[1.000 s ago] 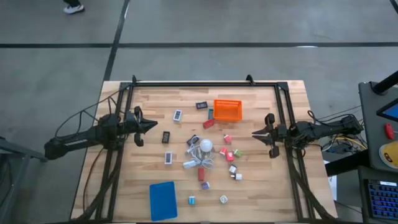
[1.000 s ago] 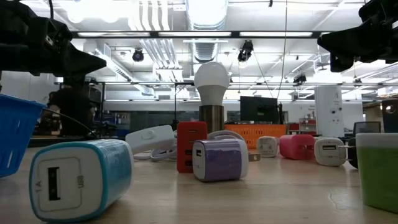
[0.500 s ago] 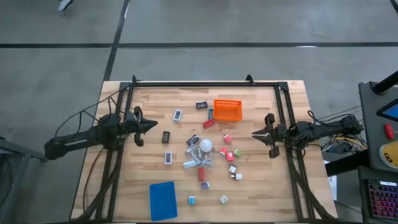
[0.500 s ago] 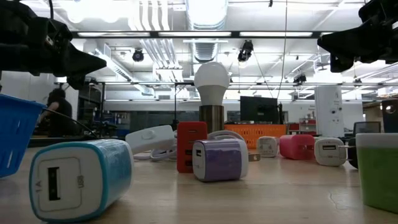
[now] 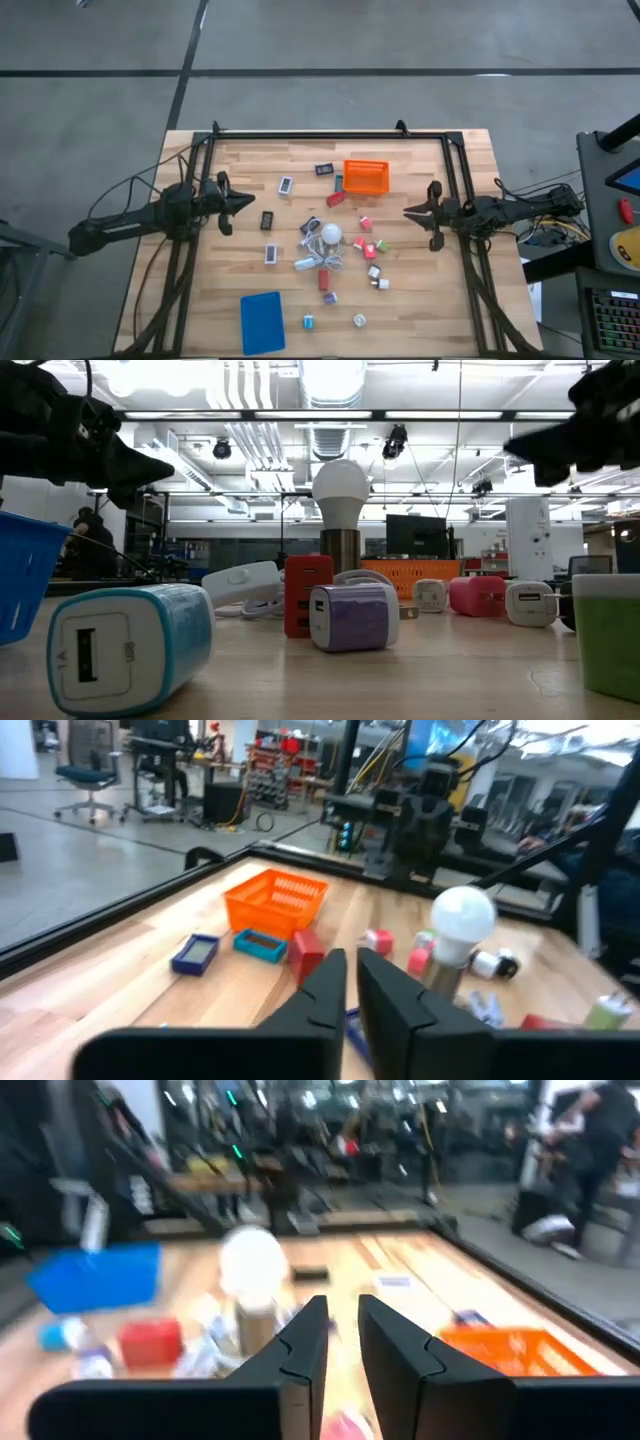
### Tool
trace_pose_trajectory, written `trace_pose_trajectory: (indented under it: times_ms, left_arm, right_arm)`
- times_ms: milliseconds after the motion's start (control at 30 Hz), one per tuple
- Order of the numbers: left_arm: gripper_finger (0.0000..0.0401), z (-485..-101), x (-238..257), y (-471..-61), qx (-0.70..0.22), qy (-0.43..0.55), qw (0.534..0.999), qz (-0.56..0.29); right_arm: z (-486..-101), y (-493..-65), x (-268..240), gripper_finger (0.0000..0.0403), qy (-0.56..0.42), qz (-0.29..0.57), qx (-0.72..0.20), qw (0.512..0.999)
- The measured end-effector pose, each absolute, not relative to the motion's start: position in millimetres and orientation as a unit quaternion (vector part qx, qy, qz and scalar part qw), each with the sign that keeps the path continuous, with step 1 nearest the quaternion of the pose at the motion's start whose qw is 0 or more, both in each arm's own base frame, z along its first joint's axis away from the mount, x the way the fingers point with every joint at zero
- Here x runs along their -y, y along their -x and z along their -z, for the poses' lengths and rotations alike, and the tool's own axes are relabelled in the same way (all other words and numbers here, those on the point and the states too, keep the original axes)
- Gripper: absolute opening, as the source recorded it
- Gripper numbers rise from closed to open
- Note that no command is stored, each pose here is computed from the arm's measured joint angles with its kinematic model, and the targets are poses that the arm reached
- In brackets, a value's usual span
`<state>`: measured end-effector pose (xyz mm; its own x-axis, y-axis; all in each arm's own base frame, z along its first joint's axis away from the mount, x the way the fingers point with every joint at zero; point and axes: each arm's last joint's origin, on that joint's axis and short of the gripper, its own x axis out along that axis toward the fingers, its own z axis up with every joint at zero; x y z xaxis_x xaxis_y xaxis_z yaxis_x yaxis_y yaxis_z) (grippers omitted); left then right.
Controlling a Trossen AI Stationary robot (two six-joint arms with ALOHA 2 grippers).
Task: Pick & Place Office items
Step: Put the top green charger adapter into the orange bin
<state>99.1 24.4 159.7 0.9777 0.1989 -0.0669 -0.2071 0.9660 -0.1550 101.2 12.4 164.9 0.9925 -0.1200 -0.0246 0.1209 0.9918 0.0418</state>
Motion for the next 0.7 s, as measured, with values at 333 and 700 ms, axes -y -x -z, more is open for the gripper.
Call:
trace_pose_trajectory:
  times_ms: [333,700]
  left_arm:
    - [0.0225,-151,-30,-104,-0.074,0.091,0.977,-0.180]
    - [0.0299,-142,-32,-108,-0.119,0.085,0.970,-0.194]
  right_arm:
    - [-156,-109,-10,0.0161,-0.043,0.120,-0.074,0.989]
    - [-138,-125,-15,0.0246,-0.118,0.115,-0.151,0.975]
